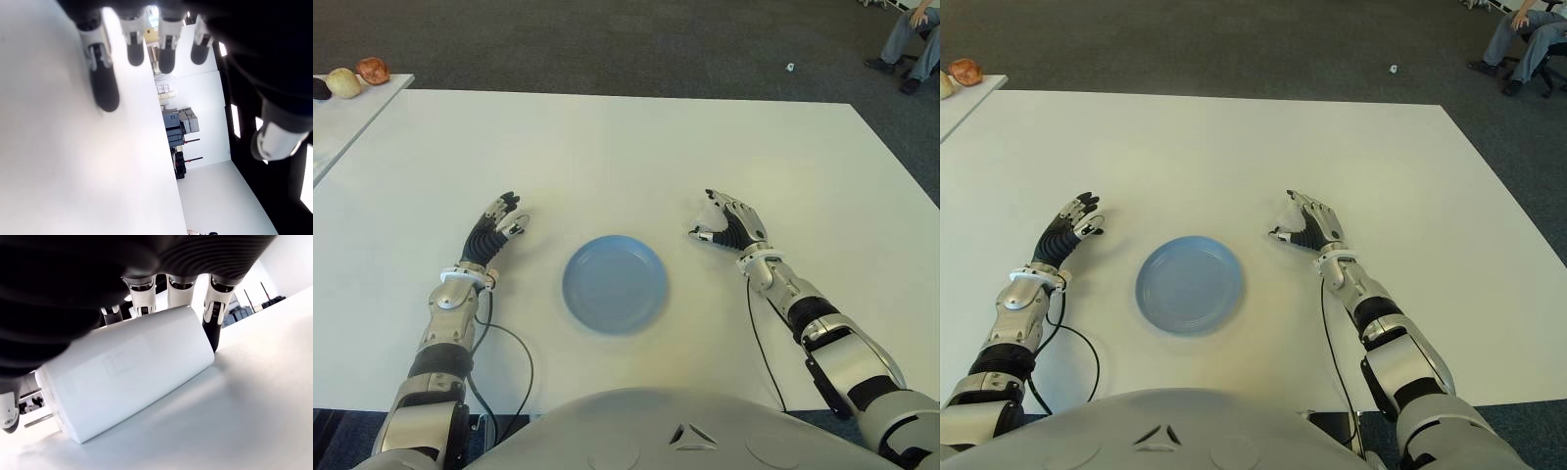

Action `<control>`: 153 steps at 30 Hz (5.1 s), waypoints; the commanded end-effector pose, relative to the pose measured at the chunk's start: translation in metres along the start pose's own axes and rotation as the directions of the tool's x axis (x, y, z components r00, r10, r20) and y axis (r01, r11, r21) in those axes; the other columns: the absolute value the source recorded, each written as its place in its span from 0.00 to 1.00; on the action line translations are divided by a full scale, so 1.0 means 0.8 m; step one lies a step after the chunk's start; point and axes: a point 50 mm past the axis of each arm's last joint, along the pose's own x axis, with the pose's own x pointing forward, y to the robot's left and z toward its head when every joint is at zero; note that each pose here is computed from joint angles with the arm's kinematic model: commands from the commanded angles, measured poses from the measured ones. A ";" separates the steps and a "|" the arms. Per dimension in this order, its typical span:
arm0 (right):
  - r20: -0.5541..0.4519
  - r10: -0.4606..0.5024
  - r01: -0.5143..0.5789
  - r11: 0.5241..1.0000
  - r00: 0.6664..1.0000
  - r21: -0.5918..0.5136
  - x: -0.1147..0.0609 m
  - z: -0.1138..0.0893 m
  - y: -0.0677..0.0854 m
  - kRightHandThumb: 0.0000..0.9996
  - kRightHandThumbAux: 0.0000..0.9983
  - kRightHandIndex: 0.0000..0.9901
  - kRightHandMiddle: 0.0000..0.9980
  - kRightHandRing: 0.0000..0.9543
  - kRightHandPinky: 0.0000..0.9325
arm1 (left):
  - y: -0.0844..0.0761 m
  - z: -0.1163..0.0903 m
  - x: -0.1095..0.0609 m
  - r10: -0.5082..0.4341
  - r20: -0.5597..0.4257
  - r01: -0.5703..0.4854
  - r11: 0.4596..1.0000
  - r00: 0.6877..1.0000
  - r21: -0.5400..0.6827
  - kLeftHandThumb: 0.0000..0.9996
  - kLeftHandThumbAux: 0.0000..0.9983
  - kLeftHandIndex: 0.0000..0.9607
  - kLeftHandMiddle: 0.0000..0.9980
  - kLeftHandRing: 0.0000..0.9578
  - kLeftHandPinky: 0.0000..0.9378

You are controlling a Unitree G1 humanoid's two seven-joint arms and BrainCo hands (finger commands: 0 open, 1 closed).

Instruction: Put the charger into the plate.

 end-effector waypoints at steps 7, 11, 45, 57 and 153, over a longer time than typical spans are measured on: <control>-0.087 0.235 -0.234 0.972 0.968 0.026 -0.045 -0.007 0.066 0.46 0.46 0.09 0.25 0.37 0.49 | -0.001 -0.018 -0.007 -0.010 -0.079 0.010 1.000 0.997 -0.008 0.00 0.53 0.07 0.11 0.08 0.05; -0.091 0.233 -0.233 0.972 0.968 0.003 -0.044 -0.008 0.066 0.51 0.47 0.21 0.39 0.47 0.56 | -0.002 -0.018 -0.007 -0.008 -0.078 0.007 1.000 0.997 -0.006 0.00 0.53 0.07 0.10 0.08 0.05; -0.093 0.219 -0.231 0.963 0.971 -0.143 -0.041 -0.009 0.061 0.74 0.71 0.45 0.84 0.86 0.89 | -0.001 -0.017 -0.007 0.005 -0.063 -0.006 1.000 0.998 -0.014 0.00 0.49 0.07 0.11 0.09 0.06; -0.179 0.221 -0.236 0.969 0.959 -0.072 -0.039 -0.003 0.063 0.75 0.71 0.45 0.86 0.88 0.86 | -0.001 -0.016 -0.007 0.007 -0.058 -0.008 1.000 0.998 -0.016 0.00 0.52 0.07 0.11 0.08 0.06; 0.041 -0.059 0.066 0.982 0.997 -0.176 -0.008 0.027 -0.018 0.75 0.71 0.44 0.88 0.91 0.86 | -0.009 -0.020 -0.009 -0.037 -0.070 0.034 0.999 0.997 -0.038 0.00 0.52 0.13 0.11 0.07 0.03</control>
